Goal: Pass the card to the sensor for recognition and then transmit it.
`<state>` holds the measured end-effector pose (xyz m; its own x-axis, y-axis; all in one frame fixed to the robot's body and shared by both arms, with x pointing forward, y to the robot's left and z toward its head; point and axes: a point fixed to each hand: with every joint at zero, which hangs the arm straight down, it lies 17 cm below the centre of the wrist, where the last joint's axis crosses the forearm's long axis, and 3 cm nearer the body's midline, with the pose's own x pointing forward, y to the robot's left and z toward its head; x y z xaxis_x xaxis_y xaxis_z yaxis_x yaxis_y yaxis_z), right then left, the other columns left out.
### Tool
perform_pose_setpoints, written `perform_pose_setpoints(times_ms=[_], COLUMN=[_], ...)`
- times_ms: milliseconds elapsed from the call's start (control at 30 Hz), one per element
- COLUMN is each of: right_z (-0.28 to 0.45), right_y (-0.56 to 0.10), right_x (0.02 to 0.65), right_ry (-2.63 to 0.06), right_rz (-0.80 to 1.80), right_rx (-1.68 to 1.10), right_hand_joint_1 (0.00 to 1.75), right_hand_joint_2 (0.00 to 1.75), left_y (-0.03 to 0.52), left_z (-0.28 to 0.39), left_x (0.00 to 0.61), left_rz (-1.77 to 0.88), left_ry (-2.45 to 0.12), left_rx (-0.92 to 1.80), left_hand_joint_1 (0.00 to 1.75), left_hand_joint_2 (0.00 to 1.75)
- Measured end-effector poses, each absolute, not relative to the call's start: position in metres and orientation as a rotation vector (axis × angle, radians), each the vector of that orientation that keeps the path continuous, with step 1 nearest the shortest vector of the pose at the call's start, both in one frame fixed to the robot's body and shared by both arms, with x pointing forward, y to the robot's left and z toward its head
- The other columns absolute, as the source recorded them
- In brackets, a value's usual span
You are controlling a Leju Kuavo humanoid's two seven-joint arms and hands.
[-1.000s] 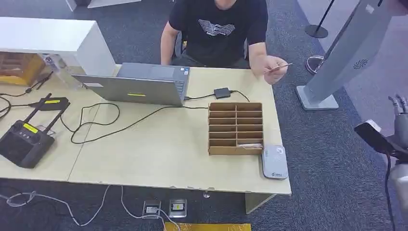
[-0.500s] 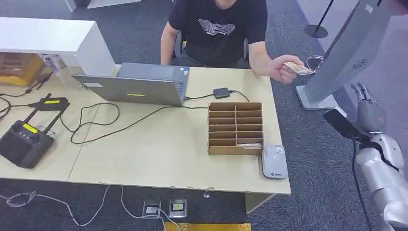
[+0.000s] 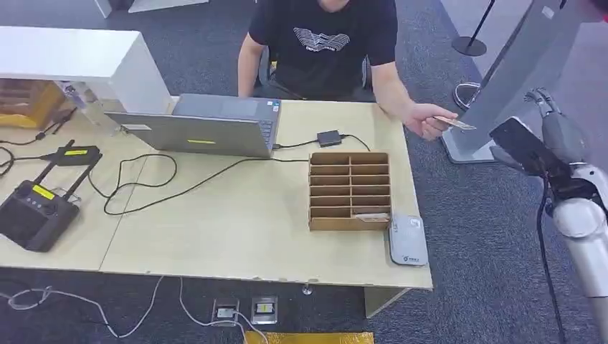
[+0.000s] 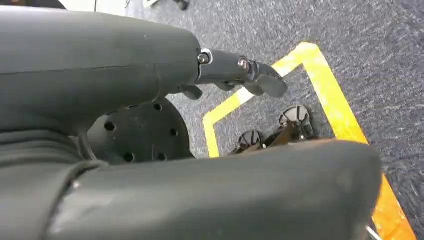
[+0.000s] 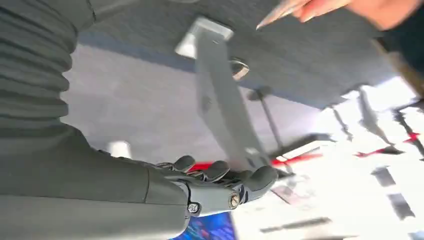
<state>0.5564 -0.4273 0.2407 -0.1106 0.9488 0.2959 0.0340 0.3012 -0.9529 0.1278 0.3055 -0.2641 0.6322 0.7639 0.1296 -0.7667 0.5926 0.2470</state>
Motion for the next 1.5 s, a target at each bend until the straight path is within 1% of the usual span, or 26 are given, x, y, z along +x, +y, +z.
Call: perform_pose_setpoints(times_ms=[233,567,800,1133,1167,1200,1233,1267,1500], right_z=[0.256,0.265,0.257,0.241,0.239,0.237,0.235,0.233,0.226], right_y=[-0.405,-0.397,-0.397,-0.379,-0.378,-0.377,-0.375,-0.374,-0.373], right_x=[0.538,0.529,0.525,0.521,0.521,0.521,0.521,0.520,0.519], right_ry=[-1.526,-1.553,-1.540,-1.572,-1.569,-1.569,-1.569,-1.568,-1.547], right_rz=[1.137,1.187,1.231,1.218,1.216,1.215,1.215,1.215,1.224], right_rx=[-1.005,-1.039,-1.068,-1.044,-1.040,-1.035,-1.030,-1.026,-1.007], right_hand_joint_1=[0.00,0.00,0.00,0.00,0.24,1.57,1.62,1.75,1.75], right_hand_joint_2=[1.75,1.75,1.75,1.75,1.75,1.75,1.75,1.75,1.75], left_y=[0.306,0.307,0.306,0.308,0.309,0.309,0.310,0.310,0.310], left_z=[-0.264,-0.264,-0.264,-0.264,-0.264,-0.264,-0.264,-0.264,-0.264], left_x=[0.132,0.135,0.140,0.141,0.141,0.141,0.140,0.140,0.141], left_rz=[0.876,0.872,0.850,0.834,0.835,0.836,0.837,0.839,0.832], left_ry=[-0.033,-0.044,-0.062,-0.059,-0.059,-0.058,-0.057,-0.056,-0.060], left_rx=[0.285,0.276,0.259,0.239,0.242,0.244,0.246,0.247,0.241], left_hand_joint_1=[0.00,0.00,0.00,0.00,0.00,0.00,0.00,0.00,0.00], left_hand_joint_2=[0.00,0.00,0.00,0.00,0.00,0.00,0.00,0.00,0.00])
